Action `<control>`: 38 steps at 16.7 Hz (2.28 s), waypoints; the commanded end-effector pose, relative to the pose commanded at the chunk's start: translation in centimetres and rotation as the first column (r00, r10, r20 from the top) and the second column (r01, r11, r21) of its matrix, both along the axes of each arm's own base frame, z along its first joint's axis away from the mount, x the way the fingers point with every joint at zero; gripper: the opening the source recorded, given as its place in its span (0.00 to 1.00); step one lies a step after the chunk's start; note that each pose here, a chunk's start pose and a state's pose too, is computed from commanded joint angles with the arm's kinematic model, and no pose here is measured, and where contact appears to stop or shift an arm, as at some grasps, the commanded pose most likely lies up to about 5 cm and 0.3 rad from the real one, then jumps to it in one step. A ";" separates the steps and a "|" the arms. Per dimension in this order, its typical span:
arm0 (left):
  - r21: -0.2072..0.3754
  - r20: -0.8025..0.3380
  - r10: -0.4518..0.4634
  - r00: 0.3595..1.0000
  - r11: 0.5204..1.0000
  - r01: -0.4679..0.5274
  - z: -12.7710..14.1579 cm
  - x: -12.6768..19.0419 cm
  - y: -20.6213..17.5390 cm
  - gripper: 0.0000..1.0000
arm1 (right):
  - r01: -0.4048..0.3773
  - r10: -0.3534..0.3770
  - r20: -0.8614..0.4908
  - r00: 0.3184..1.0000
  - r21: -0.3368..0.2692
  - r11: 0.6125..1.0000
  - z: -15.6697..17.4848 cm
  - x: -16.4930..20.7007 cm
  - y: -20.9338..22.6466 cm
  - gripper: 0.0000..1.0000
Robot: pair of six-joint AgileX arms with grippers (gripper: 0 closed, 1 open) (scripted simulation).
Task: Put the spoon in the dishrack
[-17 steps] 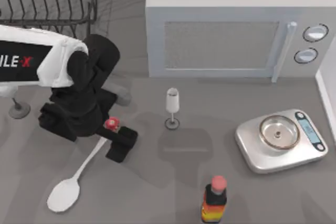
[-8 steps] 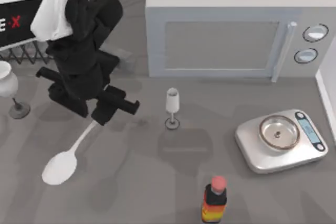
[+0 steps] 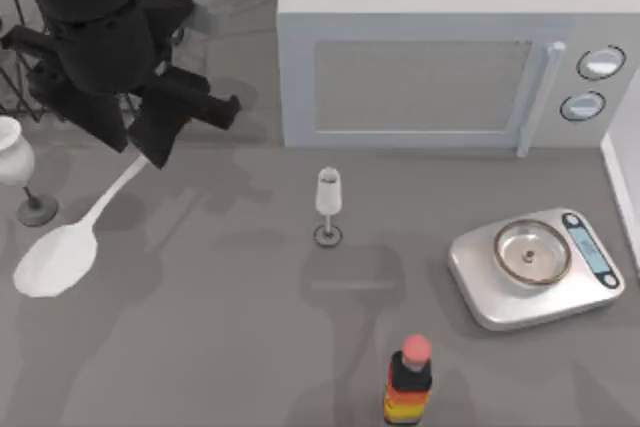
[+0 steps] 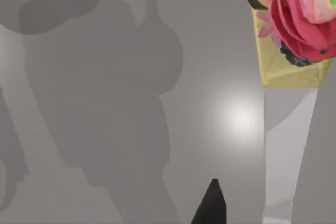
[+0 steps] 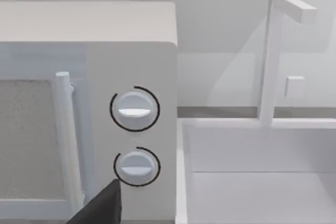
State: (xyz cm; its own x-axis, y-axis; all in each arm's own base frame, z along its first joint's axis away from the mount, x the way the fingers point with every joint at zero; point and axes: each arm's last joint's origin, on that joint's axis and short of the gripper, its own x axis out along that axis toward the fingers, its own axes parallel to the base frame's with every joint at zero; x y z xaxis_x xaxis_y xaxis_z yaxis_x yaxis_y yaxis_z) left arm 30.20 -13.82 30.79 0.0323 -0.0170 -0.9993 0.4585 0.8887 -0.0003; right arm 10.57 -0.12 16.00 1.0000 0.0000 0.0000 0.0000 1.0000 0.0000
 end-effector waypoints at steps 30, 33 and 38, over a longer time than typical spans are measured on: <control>-0.458 0.888 0.458 0.041 0.889 0.001 11.0 -12.1 16.7 0.00 | 0.000 0.000 0.000 1.000 0.000 1.000 0.0 0.0 0.0 1.00; -0.456 0.889 0.456 0.043 0.890 0.002 11.1 -12.0 16.7 0.00 | 0.000 0.000 0.000 1.000 0.000 1.000 0.0 0.0 0.0 1.00; -0.458 0.888 0.457 0.045 0.889 0.010 10.2 -8.6 17.0 0.00 | 0.000 0.000 0.000 1.000 0.000 1.000 0.0 0.0 0.0 1.00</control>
State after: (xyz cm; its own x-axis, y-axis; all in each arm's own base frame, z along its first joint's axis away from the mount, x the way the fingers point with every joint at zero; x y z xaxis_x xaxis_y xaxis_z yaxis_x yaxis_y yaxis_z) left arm 21.55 3.18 41.02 0.9995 -0.0300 0.0013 0.0300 0.9995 0.0003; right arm 10.57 -0.12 16.00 1.0000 0.0000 0.0000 0.0000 1.0000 0.0000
